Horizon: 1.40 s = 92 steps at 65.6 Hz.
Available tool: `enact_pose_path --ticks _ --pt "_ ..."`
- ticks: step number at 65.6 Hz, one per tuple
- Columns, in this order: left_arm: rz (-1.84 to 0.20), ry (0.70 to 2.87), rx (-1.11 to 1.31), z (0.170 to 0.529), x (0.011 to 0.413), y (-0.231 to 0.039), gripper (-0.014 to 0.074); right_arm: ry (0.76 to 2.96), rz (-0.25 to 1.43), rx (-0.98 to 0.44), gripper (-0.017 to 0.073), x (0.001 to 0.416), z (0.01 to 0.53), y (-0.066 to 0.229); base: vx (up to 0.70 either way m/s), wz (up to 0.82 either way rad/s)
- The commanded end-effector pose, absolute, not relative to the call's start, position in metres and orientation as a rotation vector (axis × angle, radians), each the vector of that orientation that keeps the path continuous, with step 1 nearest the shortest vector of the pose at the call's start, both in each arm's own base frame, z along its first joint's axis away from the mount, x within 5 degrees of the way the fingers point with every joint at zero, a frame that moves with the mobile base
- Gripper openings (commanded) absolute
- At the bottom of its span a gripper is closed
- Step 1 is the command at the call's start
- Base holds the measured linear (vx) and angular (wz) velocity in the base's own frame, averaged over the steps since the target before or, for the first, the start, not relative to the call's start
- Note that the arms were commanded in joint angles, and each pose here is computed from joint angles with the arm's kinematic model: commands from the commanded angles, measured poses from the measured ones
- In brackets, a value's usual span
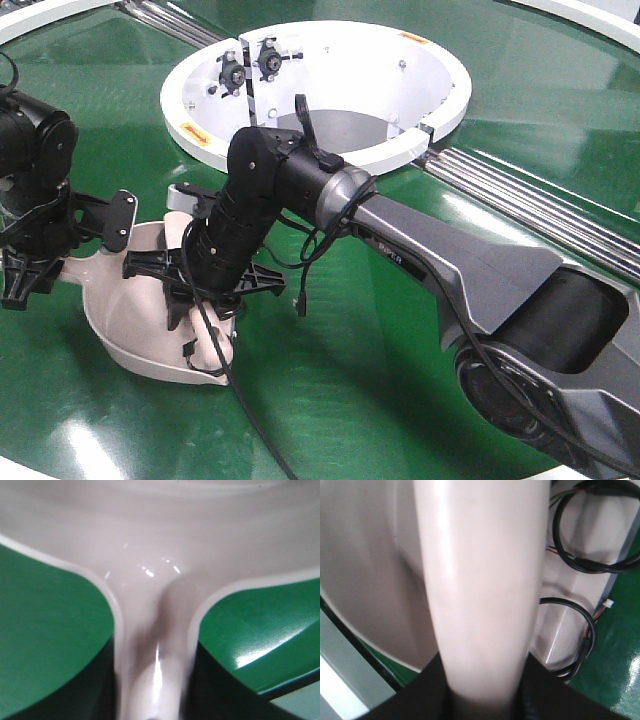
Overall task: Clean and inspect green conveyor with broom and dustpan
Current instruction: 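Sweep the cables with the brush into the dustpan held by left gripper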
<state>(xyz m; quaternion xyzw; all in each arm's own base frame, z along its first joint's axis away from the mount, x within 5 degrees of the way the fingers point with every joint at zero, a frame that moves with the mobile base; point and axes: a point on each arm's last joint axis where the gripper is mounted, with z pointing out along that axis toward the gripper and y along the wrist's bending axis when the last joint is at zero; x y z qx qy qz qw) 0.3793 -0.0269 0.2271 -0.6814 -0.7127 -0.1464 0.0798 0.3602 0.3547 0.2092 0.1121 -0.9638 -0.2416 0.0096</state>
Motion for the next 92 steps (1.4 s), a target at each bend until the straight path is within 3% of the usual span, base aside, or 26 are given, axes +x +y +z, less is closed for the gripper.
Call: enact_pose_path --ticks 1,13,27,35,50,73,92 --pt "-0.530 -2.183 -2.047 0.257 0.376 -0.027 -0.0007 -3.047 -0.834 0.444 -0.0003 0.352 0.264 0.345 0.00 0.00" --pt "-0.530 -2.183 -2.047 0.257 0.376 -0.027 -0.0007 -3.149 -0.736 0.433 -0.0003 0.352 0.278 0.333 0.00 0.00" --pt "-0.530 -2.183 -2.047 0.257 0.376 -0.027 -0.0007 -3.274 -0.494 0.345 -0.0003 0.342 0.291 0.305 0.00 0.00" --pt "-0.530 -2.183 -2.047 0.257 0.376 -0.027 -0.0007 -3.264 -0.386 0.331 -0.0003 0.332 0.285 0.292 0.00 0.00" --pt "-0.530 -2.183 -2.047 0.257 0.376 -0.027 -0.0007 -3.154 -0.234 0.167 -0.0003 0.311 0.250 0.278 0.00 0.00" --pt "-0.530 -2.183 -2.047 0.257 0.376 -0.027 -0.0007 -3.100 -0.077 0.137 -0.0003 0.285 0.212 0.305 0.00 0.00" --pt "-0.530 -2.183 -2.047 0.257 0.376 -0.027 -0.0006 -3.068 -0.251 0.214 -0.0003 0.289 0.221 0.331 0.00 0.00"
